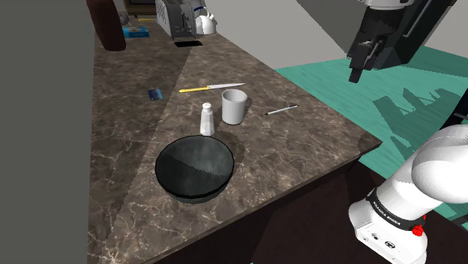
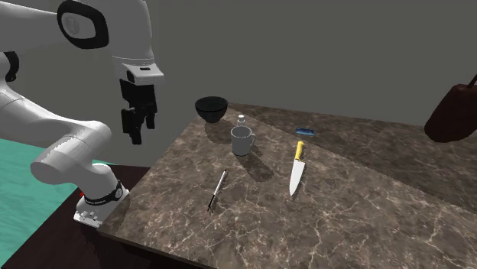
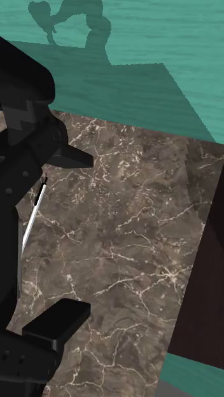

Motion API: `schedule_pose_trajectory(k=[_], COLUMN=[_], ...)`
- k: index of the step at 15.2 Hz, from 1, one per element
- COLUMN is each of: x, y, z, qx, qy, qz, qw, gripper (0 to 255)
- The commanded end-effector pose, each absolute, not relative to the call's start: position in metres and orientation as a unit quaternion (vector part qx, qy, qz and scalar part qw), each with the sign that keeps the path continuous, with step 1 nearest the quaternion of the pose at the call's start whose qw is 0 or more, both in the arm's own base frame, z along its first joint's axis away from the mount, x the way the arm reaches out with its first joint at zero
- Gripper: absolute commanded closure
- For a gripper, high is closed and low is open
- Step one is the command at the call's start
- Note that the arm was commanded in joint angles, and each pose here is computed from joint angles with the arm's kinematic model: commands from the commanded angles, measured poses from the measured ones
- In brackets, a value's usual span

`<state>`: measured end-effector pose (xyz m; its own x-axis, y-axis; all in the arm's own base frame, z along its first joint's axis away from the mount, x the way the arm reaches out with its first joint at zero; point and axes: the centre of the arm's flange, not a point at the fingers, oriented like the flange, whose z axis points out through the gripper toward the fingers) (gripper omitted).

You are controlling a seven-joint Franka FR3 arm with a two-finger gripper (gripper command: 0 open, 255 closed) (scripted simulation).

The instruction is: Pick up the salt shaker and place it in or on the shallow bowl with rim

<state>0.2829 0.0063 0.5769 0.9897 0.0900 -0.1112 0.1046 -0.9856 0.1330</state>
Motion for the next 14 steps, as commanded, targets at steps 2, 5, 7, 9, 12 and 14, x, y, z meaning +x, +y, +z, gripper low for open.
schedule_pose_trajectory(k=[2, 5, 7, 9, 12, 14], x=[0.291, 0.317, 0.333, 0.350, 0.374, 0.389], y=[0.016, 0.045, 0.064, 0.084, 0.114, 0.134], z=[0.574, 0.565, 0.559, 0.554, 0.545, 0.539], qx=[0.995, 0.994, 0.994, 0.994, 0.993, 0.993], qy=[0.052, 0.061, 0.067, 0.074, 0.083, 0.089], qz=[-0.053, -0.053, -0.053, -0.053, -0.053, -0.053], qw=[0.069, 0.068, 0.067, 0.067, 0.066, 0.065], gripper=[0, 0, 0, 0, 0, 0])
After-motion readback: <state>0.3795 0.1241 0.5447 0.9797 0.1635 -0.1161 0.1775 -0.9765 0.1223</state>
